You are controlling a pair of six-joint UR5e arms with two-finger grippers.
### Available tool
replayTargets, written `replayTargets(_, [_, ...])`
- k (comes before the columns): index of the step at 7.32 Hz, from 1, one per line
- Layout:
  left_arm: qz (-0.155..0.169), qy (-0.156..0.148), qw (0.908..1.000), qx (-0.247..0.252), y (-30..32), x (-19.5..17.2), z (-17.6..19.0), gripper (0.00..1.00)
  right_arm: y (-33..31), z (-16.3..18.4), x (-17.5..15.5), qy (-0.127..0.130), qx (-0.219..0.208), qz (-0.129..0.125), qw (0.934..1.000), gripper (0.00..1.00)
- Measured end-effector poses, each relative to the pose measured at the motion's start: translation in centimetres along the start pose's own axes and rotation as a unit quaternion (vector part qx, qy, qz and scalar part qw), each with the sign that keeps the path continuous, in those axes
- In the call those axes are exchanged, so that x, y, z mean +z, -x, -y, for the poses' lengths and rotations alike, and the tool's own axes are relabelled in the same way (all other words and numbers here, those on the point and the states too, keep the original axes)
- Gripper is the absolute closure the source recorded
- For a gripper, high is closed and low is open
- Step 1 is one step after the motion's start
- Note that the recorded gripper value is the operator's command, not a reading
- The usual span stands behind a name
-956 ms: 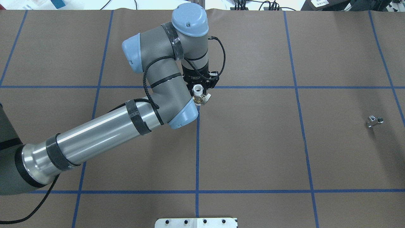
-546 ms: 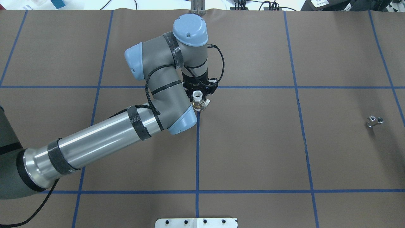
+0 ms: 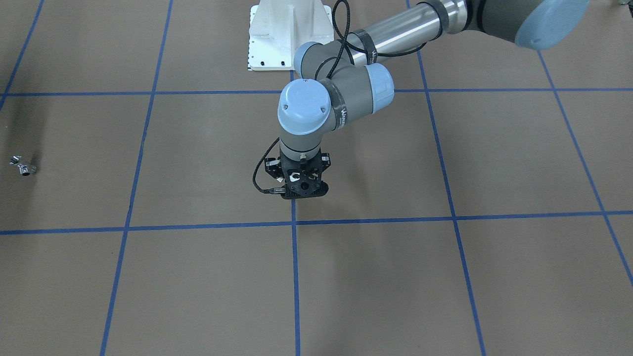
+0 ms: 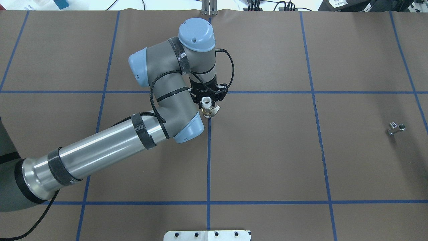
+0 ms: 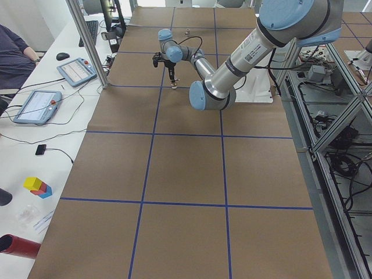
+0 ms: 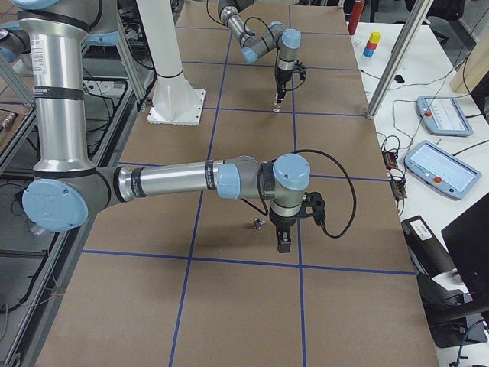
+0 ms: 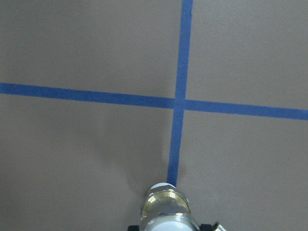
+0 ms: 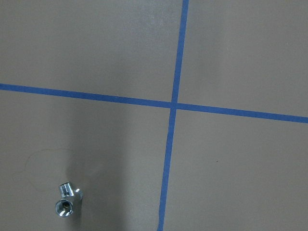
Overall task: Assemble PPR valve and pipe with both arms
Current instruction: 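Lower the valve upright at the center and open the left gripper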
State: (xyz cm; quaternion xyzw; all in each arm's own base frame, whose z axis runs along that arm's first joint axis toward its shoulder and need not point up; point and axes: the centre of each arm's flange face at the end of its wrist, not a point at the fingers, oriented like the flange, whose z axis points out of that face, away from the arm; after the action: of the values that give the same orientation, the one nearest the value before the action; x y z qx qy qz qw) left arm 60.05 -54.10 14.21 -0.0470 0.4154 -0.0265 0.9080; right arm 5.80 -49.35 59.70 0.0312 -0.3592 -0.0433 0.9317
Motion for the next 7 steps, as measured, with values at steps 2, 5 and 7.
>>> replayTargets(2, [-0.002, 0.000, 1.0000, 0.001, -0.23, -0.14, -0.11, 1.00, -0.04, 0.00, 0.04, 0.000, 0.000, 0.000, 1.0000, 0.01])
replayTargets(5, [-0.001, 0.001, 1.0000, 0.003, -0.25, 0.16, -0.31, 0.93, -0.06, -0.01, 0.06, 0.001, 0.001, 0.000, 1.0000, 0.01])
replayTargets(7, [-0.001, 0.002, 1.0000, 0.003, -0.29, 0.14, -0.38, 0.00, -0.07, -0.07, 0.08, 0.001, 0.001, 0.000, 1.0000, 0.01])
